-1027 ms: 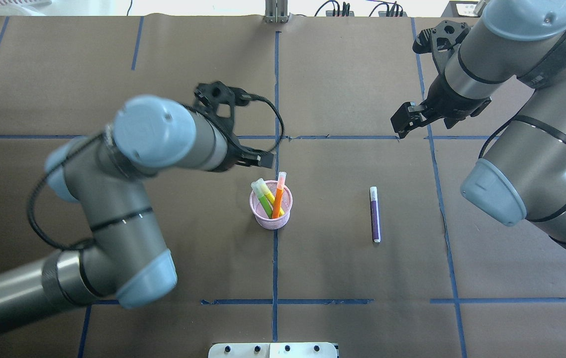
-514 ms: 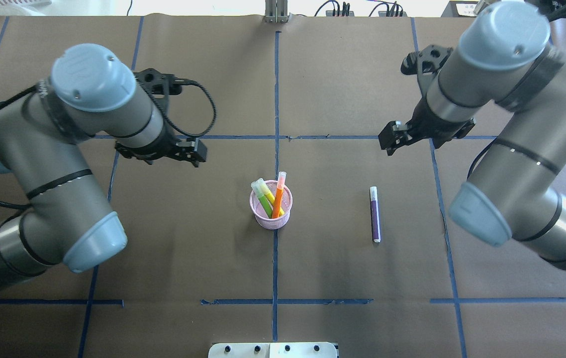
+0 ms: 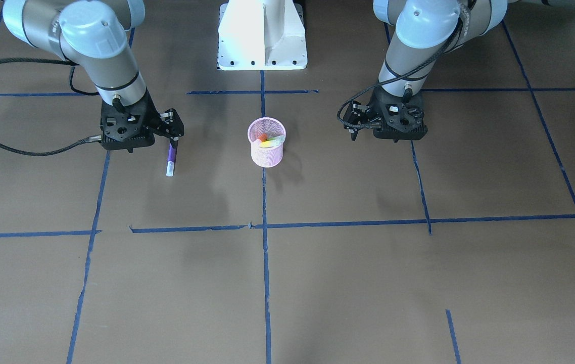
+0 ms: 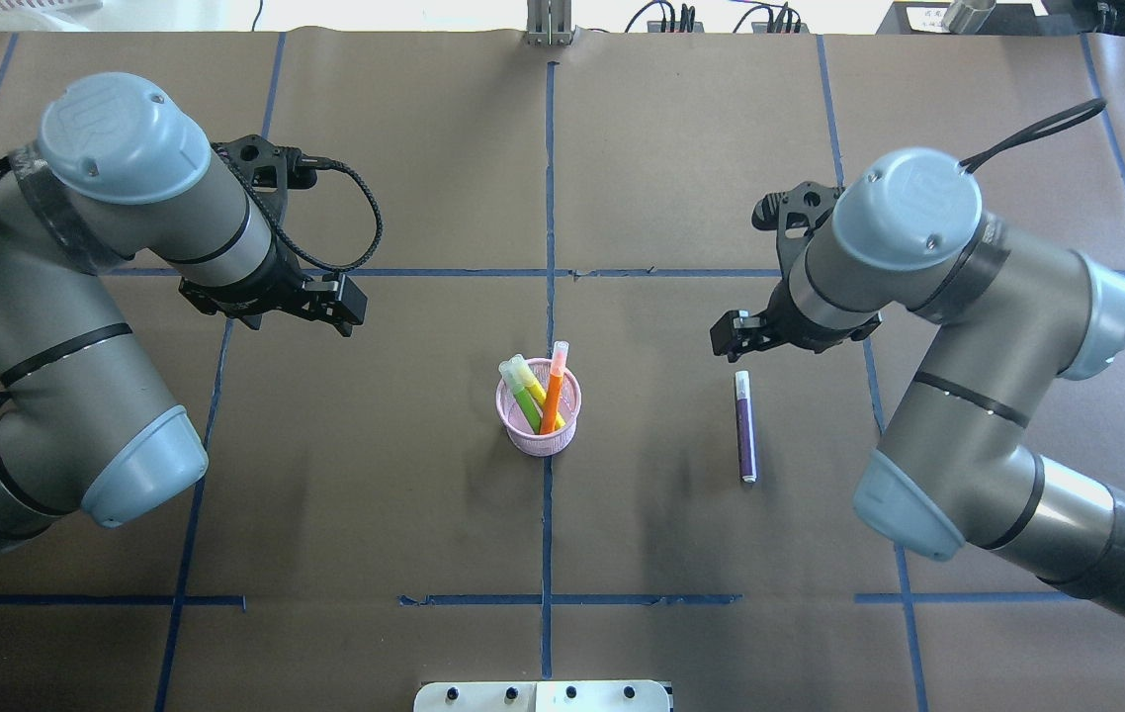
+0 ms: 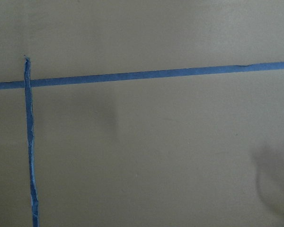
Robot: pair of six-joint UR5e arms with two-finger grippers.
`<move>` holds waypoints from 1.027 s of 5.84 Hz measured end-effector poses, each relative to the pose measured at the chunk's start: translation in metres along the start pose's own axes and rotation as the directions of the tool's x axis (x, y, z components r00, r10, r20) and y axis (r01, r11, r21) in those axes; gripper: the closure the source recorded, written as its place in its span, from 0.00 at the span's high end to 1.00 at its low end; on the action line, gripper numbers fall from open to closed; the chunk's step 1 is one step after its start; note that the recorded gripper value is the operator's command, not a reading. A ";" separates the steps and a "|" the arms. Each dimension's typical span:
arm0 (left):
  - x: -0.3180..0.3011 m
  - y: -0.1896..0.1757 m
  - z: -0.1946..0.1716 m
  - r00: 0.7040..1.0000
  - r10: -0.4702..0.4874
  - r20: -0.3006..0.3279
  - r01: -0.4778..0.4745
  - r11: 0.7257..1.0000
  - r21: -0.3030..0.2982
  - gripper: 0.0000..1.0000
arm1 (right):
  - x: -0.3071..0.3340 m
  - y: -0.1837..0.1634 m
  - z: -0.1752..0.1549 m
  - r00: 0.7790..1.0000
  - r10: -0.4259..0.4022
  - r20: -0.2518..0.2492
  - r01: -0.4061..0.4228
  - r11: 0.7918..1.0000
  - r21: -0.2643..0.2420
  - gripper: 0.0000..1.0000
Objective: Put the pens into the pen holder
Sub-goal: 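Lower the right gripper onto the purple marker and grasp it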
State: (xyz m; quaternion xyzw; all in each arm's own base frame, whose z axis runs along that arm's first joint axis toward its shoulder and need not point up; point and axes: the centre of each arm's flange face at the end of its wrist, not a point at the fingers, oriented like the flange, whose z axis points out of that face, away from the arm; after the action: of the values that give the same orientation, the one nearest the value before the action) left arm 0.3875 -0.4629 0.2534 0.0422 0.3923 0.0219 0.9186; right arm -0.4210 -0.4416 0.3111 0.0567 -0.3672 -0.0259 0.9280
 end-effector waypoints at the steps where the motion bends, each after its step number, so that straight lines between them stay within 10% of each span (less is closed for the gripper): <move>1: 0.000 0.001 -0.001 1.000 0.000 -0.002 0.000 1.000 0.001 1.00 | 0.000 0.003 0.025 1.000 -0.001 -0.010 0.001 1.000 -0.004 0.93; 6: 0.003 0.003 -0.002 1.000 -0.023 -0.010 0.023 1.000 0.004 1.00 | -0.010 0.018 0.075 0.995 0.090 -0.045 -0.092 0.994 -0.051 0.74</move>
State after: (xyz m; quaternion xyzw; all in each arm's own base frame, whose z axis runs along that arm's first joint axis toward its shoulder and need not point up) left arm 0.3887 -0.4594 0.2501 0.0396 0.3973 0.0105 0.9168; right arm -0.4795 -0.4295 0.3611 0.0161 -0.3489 0.0079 0.9370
